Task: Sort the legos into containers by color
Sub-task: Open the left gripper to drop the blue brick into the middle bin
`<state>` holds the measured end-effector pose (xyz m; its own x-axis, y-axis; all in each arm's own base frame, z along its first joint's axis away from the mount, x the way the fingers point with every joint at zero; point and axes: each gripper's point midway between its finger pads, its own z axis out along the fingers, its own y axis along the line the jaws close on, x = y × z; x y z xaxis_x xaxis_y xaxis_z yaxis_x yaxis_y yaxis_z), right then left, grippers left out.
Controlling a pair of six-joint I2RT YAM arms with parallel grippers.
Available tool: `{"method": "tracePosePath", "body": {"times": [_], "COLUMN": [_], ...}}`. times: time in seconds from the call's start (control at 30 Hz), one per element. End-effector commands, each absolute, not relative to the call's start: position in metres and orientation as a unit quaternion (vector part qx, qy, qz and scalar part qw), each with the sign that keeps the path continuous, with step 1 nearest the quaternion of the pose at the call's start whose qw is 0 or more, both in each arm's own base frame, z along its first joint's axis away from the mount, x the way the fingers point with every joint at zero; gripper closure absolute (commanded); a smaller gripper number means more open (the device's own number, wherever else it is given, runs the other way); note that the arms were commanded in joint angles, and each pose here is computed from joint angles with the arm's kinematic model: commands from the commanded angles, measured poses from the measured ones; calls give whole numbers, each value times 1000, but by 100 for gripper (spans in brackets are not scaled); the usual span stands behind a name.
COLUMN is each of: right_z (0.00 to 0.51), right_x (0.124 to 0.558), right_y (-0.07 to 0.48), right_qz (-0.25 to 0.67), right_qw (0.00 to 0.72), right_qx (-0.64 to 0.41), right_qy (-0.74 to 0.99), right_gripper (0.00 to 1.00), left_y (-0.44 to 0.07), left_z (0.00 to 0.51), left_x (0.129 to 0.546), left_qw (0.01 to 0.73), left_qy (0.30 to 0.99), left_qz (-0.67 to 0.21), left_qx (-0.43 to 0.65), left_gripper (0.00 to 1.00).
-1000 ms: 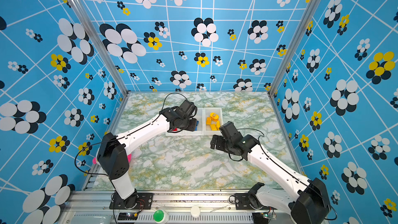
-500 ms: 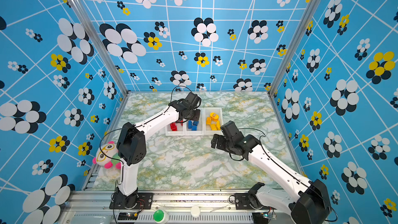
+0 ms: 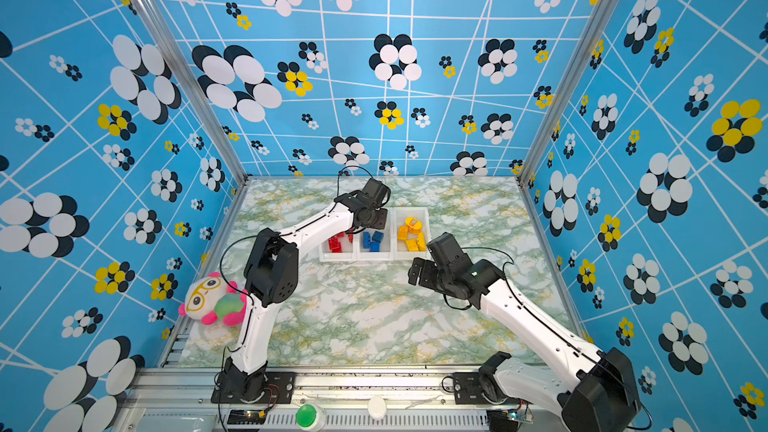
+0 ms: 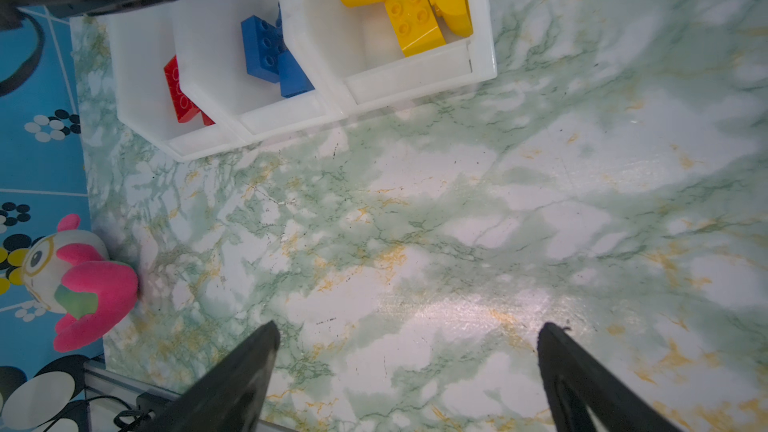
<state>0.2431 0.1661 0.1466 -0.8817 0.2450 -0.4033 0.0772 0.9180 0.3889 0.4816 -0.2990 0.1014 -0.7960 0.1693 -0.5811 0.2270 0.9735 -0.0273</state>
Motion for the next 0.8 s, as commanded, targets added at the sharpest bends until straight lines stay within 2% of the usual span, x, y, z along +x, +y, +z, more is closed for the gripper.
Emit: {"method": "tracePosePath", "body": {"times": [0.0, 0.07, 0.2, 0.77], "right_z": [139, 141, 145, 148], "right_x": [242, 243, 245, 250], "right_y": [165, 167, 168, 159], "right_qz": [184, 185, 187, 163], "right_qw": [219, 220, 223, 232], "right_qx": [86, 84, 83, 67], "right_qy": [954, 954, 953, 957], "right_gripper": [1, 1, 1, 1], "left_y": [-295, -295, -295, -287], "left_z": [103, 103, 108, 153], "left_x": [493, 493, 490, 446], "left_qw": [323, 324, 326, 351], "left_qy": [941, 941, 940, 927], "left_qz": [-35, -35, -42, -97], "left_qx": [99, 97, 95, 85], "left_gripper": [58, 45, 32, 21]}}
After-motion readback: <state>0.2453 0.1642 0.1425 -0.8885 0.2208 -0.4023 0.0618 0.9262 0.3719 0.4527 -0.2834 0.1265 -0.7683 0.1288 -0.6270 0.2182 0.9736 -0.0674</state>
